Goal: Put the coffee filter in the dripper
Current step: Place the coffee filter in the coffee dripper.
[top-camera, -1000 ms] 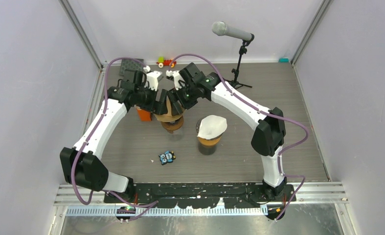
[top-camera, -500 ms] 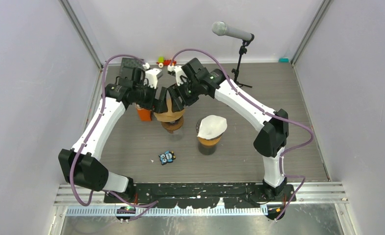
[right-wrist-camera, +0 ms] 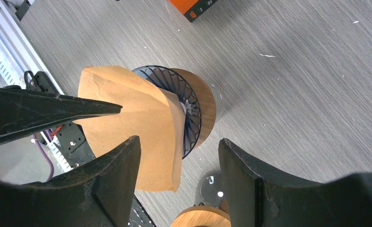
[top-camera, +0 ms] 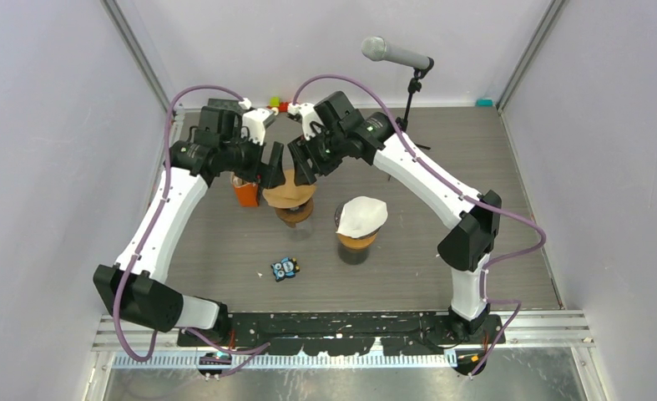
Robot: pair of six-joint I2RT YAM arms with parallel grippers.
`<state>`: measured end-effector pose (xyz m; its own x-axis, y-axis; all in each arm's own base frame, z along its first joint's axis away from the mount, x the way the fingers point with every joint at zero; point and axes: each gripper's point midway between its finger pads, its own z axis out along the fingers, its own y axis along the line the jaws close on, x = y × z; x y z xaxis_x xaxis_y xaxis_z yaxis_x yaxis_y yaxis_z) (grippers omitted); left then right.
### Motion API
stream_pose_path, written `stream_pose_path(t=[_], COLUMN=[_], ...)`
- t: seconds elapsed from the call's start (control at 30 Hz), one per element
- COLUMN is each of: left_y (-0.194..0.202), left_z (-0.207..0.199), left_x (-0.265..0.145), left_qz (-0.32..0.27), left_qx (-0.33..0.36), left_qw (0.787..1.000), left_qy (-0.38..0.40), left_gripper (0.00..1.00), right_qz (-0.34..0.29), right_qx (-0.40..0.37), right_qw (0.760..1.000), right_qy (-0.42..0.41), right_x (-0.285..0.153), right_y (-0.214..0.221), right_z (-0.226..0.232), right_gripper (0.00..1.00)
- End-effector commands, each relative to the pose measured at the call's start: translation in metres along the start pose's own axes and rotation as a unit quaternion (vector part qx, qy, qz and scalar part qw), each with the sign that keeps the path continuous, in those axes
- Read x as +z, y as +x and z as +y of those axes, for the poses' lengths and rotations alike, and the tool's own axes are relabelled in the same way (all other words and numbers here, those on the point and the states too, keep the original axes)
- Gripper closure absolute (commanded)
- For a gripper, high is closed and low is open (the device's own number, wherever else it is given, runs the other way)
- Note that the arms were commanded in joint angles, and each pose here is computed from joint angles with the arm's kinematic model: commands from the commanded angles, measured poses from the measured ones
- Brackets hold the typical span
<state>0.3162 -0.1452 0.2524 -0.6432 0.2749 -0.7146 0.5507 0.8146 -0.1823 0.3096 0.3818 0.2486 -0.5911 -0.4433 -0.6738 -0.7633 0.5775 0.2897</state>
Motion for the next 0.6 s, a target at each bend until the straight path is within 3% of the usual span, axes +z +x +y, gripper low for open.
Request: stream_pose_path(t=[0.0, 0.33, 0.57], left_y=[-0.020, -0.002, -0.012], left_z=[-0.009, -0.005, -0.010], left_x=[-0.017, 0.007, -0.004], left_qz=[-0.043, -0.016, -0.048], left_qx=[0.021, 0.007, 0.021], left_qw=[0.999, 1.000, 0.998], left_qy=[0.008, 0.021, 0.023], left_gripper=[0.09, 0.08, 0.07], right_qz=[-0.050, -0.009, -0.027], right_qx=[-0.026, -0.013, -0.022], right_qw=[0.998, 1.000, 0.999], right_qy=[0.007, -0.001, -0.007], right_x=[-0.037, -0.012, -0.027], right_y=[-0.026, -0.004, -0.012], right_z=[0.008, 0.001, 0.007], right_gripper=[0.34, 0.34, 0.34])
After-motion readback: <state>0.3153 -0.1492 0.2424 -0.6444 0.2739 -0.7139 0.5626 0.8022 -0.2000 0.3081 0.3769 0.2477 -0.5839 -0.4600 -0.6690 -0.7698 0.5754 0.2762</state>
